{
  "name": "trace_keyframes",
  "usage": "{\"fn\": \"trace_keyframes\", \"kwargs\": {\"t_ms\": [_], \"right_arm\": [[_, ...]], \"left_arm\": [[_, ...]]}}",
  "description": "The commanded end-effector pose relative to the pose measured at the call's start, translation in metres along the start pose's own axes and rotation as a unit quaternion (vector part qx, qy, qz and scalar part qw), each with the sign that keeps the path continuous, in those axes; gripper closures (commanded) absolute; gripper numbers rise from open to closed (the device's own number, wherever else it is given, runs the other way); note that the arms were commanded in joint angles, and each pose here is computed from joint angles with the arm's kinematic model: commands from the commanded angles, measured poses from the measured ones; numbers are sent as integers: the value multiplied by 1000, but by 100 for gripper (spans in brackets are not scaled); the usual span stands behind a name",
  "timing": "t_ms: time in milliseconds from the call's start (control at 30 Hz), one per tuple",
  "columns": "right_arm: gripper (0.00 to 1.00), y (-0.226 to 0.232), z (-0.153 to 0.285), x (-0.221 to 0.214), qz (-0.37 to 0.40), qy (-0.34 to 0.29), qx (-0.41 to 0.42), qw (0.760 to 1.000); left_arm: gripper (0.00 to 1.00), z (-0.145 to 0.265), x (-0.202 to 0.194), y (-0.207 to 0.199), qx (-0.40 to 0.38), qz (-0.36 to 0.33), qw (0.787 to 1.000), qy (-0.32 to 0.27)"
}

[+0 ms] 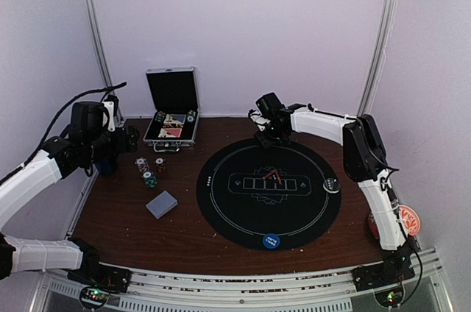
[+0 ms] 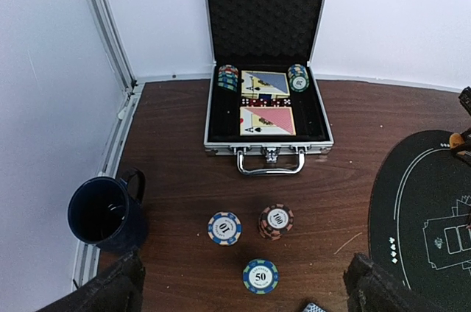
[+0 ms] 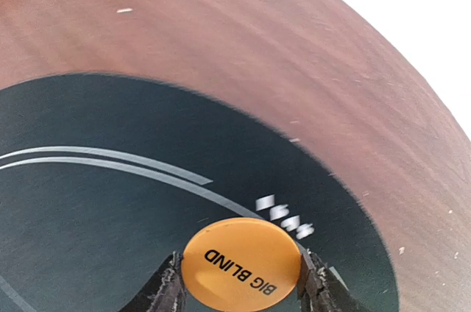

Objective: Distribute texas hold em gaming equipment
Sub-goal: Place the big blind button in the big blind area.

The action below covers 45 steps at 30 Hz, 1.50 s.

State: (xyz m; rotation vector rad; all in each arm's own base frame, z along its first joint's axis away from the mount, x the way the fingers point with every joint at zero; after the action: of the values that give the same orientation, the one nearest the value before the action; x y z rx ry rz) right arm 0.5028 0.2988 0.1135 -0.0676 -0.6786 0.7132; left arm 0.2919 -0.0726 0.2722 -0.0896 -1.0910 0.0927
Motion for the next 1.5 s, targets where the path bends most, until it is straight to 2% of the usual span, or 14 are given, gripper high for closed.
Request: {"fn": "trace_keyframes", "kwargs": {"t_ms": [0, 167, 333, 800, 933, 1033, 1233, 1467], "right_arm": [[50, -31, -14, 5, -18, -14, -54, 998], [50, -44, -29, -4, -24, -7, -58, 998], [50, -38, -37, -9, -24, -4, -33, 999], [49, -35, -52, -15, -24, -1, -35, 999], [42, -35, -55, -17, -20, 5, -42, 999], [30, -35, -53, -16, -19, 6, -37, 999], [16, -38, -22, 3, -13, -14, -24, 1000], [10, -47, 68, 22, 6, -28, -5, 1000]], "left_arm": [[2, -3, 7, 2, 3, 4, 1000, -17], [2, -4, 7, 3, 5, 5, 1000, -16], [2, -4, 7, 4, 3, 7, 1000, -15], [2, -5, 7, 4, 2, 9, 1000, -14], [2, -5, 7, 4, 2, 9, 1000, -15], [2, -5, 7, 4, 1, 9, 1000, -14], [2, -5, 7, 5, 3, 9, 1000, -15], [2, -4, 7, 4, -1, 10, 1000, -14]]}}
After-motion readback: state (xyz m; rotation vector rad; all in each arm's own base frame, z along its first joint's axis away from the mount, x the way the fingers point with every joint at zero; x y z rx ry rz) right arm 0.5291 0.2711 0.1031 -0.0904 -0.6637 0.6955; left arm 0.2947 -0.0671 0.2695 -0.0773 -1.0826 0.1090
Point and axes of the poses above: each gripper's point midway between its finger pads, its own z axis back along the fingers, its own y axis along the line the jaws close on, x = y × z, the point moved 5 cm from there along z, back along the fingers, and after that the axes turned 6 degrees about z, right-handed, at the moved point
